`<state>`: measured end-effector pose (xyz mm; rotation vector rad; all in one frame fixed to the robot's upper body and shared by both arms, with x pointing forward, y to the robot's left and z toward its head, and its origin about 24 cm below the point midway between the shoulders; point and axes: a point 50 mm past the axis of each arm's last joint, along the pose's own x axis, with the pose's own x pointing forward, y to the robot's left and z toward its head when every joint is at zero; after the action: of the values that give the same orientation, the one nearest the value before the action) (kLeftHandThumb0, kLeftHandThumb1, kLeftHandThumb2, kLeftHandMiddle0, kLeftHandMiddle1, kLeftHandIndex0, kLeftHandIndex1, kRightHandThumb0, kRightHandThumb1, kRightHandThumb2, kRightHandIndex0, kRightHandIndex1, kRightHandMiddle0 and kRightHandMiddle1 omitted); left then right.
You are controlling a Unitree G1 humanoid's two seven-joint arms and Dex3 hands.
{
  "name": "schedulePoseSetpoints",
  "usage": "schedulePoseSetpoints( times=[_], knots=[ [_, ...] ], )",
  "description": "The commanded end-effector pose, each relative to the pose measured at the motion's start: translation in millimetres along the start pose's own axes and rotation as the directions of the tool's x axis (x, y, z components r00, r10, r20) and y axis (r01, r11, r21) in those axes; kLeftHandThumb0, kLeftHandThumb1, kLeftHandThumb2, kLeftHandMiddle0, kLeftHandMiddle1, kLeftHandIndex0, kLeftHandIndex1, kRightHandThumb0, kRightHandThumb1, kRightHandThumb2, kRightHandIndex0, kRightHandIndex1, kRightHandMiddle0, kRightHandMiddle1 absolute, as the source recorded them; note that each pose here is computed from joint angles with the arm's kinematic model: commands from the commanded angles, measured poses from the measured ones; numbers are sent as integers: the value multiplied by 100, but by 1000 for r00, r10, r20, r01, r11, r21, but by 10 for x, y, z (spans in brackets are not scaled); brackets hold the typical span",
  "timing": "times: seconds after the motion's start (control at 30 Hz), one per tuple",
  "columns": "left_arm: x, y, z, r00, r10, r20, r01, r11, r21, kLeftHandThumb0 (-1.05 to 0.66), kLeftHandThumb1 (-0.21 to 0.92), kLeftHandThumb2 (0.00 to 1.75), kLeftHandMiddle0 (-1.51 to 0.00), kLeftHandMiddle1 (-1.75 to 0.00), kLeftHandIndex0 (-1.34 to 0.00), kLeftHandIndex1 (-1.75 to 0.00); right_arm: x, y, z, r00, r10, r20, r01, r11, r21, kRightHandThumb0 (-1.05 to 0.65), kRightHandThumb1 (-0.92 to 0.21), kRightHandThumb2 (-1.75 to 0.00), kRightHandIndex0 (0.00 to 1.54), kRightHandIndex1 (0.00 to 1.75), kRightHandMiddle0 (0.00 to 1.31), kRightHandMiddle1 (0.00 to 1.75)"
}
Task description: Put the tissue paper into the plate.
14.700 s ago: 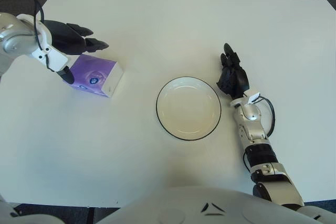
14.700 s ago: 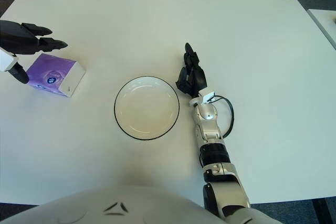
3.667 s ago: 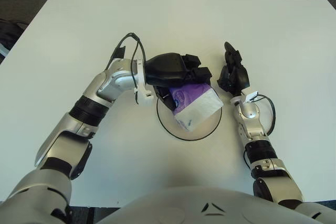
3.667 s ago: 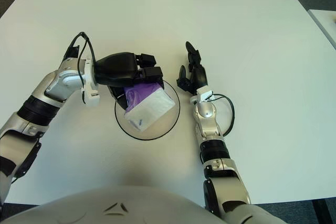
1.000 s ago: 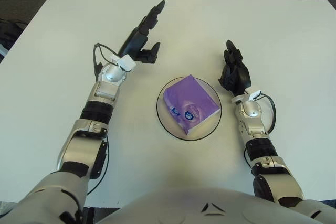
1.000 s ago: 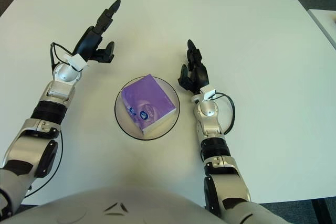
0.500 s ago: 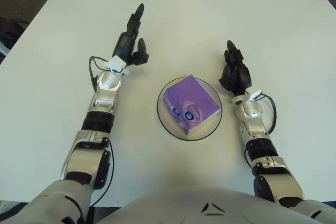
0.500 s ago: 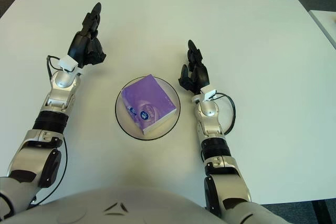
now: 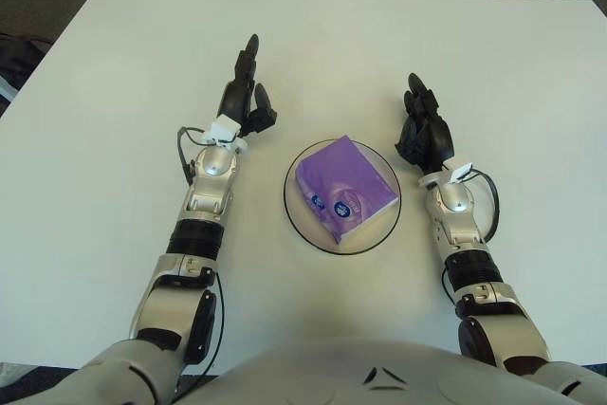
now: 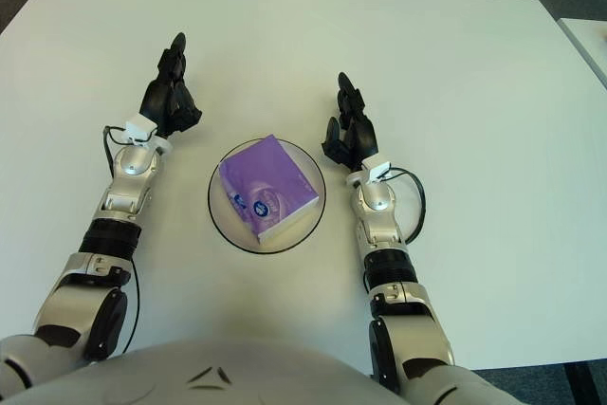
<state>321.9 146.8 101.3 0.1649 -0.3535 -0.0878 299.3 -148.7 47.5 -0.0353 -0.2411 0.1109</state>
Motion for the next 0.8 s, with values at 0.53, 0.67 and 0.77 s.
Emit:
schedulePoseSetpoints(
  times=[0.53, 0.67, 0.77],
  knots=[
    [-245, 8, -271, 989, 66, -134, -61, 997, 44, -80, 92, 116, -9, 0, 0, -36, -775, -13, -786, 895, -31, -446, 39, 999, 9, -80, -92, -97, 8, 0, 0, 12],
    [-279, 31, -300, 987, 70, -144, -63, 996, 56, -80, 92, 116, -9, 0, 0, -36, -774, -13, -785, 894, -31, -446, 40, 999, 10, -79, -92, -97, 8, 0, 0, 12],
    [-296, 48, -316, 985, 80, -152, -70, 995, 70, -80, 92, 115, -9, -1, 0, -35, -774, -15, -784, 894, -32, -446, 41, 999, 10, -79, -92, -97, 8, 0, 0, 12]
  ],
)
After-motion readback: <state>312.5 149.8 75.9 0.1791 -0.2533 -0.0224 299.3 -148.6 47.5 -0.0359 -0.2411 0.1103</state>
